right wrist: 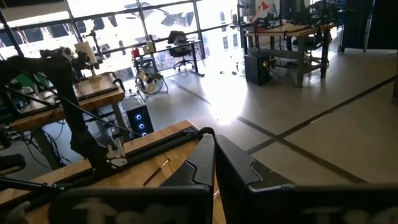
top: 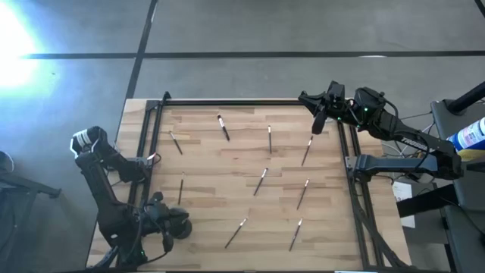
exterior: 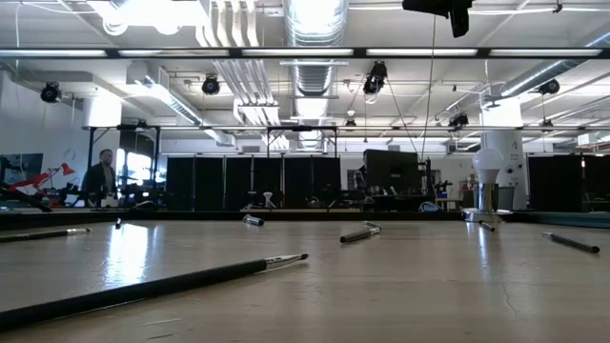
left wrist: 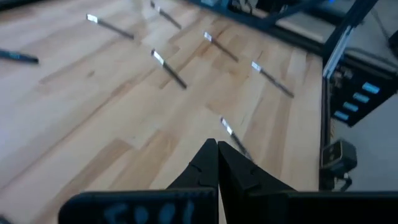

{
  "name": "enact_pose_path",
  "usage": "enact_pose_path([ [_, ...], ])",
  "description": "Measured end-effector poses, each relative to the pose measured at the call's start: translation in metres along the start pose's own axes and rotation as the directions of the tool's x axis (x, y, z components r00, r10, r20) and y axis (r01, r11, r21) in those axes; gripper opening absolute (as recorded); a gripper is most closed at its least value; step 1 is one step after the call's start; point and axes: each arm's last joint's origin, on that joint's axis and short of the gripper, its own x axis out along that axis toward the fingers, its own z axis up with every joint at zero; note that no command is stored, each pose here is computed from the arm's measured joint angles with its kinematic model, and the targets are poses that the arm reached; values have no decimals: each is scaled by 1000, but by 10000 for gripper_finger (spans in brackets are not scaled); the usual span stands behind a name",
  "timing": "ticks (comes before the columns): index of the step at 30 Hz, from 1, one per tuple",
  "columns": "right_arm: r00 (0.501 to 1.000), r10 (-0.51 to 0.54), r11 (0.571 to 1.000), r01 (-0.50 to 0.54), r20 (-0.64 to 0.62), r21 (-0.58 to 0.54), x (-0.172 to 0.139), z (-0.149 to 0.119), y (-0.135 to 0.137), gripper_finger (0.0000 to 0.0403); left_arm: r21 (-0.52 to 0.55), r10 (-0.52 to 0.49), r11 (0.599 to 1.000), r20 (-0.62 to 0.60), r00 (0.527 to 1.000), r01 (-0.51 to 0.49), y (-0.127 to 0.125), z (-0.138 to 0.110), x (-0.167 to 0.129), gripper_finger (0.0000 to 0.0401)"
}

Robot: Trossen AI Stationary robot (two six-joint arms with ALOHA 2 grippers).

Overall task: Pick & Place Makeup Brushes
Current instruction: Put the eyeshadow brush into the makeup holder

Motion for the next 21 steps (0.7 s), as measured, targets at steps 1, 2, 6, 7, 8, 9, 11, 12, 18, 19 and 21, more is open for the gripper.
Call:
enact_pose_path([
  [1, 1000, 0, 1000, 0, 0, 0, 0, 0, 0, 8, -7, 1, 1000, -15, 1000, -1, 0, -1, 0, 0],
  [2, 1000, 0, 1000, 0, 0, -2, 0, 0, 0, 8, -17, 3, 1000, -19, 1000, -3, 1, -2, 1, 0],
  [6, 1000, 0, 1000, 0, 0, -4, 0, 0, 0, 8, -72, 12, 997, -28, 1000, -14, 4, -5, 3, 0],
  [7, 1000, 0, 1000, 0, 0, -4, 0, 0, 0, 8, -77, 15, 997, -28, 1000, -17, 5, -5, 3, 0],
  [8, 1000, 0, 1000, 0, 0, -5, 0, 0, 0, 8, -76, 17, 997, -29, 999, -19, 5, -6, 4, 0],
  [9, 1000, 1, 1000, -1, 0, -8, 0, 0, 0, 8, -73, 21, 997, -31, 999, -23, 6, -7, 4, 0],
  [11, 1000, 2, 1000, -2, 0, -23, 0, 0, 0, 8, -65, 30, 997, -31, 999, -32, 9, -9, 6, 0],
  [12, 1000, 2, 1000, -2, 0, -26, 0, 0, 0, 8, -61, 34, 997, -31, 999, -36, 10, -9, 7, 0],
  [18, 1000, 4, 999, -4, -1, -34, 0, 0, 0, 8, -72, 65, 995, -41, 997, -68, 13, -8, 15, 11],
  [19, 1000, 4, 999, -4, -1, -39, 0, 0, 0, 8, -75, 70, 995, -50, 996, -74, 13, -8, 16, 18],
  [21, 1000, 6, 999, -6, -2, -49, 0, 0, 0, 8, -77, 75, 994, -64, 995, -80, 13, -7, 17, 33],
])
